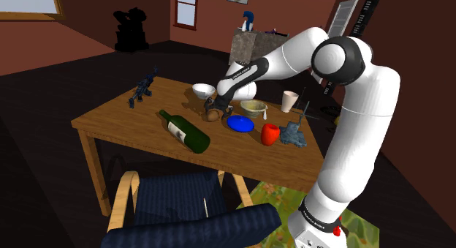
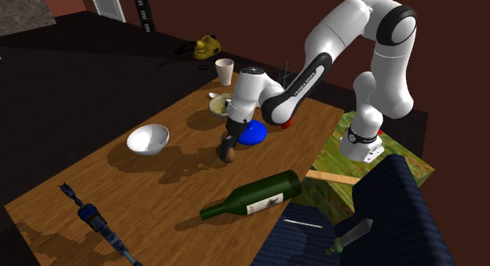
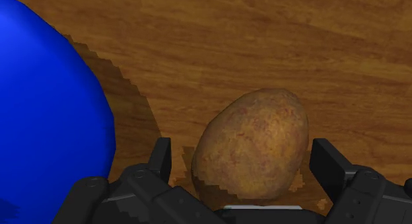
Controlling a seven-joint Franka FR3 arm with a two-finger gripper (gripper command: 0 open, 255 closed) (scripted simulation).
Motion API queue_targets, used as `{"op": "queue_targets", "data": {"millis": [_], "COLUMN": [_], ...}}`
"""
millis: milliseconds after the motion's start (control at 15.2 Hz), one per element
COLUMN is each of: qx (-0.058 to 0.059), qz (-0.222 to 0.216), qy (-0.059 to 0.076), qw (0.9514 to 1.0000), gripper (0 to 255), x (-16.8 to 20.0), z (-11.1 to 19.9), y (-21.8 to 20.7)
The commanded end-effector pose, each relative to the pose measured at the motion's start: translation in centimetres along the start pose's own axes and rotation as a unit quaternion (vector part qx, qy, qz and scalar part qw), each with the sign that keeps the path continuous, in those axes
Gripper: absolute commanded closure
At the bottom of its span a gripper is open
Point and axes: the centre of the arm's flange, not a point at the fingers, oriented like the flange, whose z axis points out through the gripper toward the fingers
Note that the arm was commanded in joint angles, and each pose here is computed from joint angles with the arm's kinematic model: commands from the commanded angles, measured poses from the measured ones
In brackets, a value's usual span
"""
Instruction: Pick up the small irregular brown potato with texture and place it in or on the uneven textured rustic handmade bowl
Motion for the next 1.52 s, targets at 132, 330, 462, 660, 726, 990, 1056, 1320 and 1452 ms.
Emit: {"op": "queue_targets", "data": {"millis": [132, 330, 462, 660, 726, 990, 1056, 1320, 1452], "qx": [0.0, 0.0, 0.0, 0.0, 0.0, 0.0, 0.0, 0.0, 0.0], "qz": [0.0, 0.0, 0.0, 0.0, 0.0, 0.0, 0.0, 0.0, 0.0], "qy": [0.0, 0.0, 0.0, 0.0, 0.0, 0.0, 0.0, 0.0, 0.0], "qw": [1.0, 1.0, 1.0, 1.0, 1.0, 1.0, 1.0, 1.0, 1.0], "gripper": [0, 0, 0, 255, 255, 255, 255, 255, 255], "x": [0.1, 0.1, 0.1, 0.1, 0.1, 0.1, 0.1, 0.4, 0.6], "z": [0.6, 0.6, 0.6, 0.6, 0.6, 0.6, 0.6, -0.9, -1.9], "y": [0.1, 0.1, 0.1, 0.1, 0.1, 0.1, 0.1, -0.3, -0.6]}}
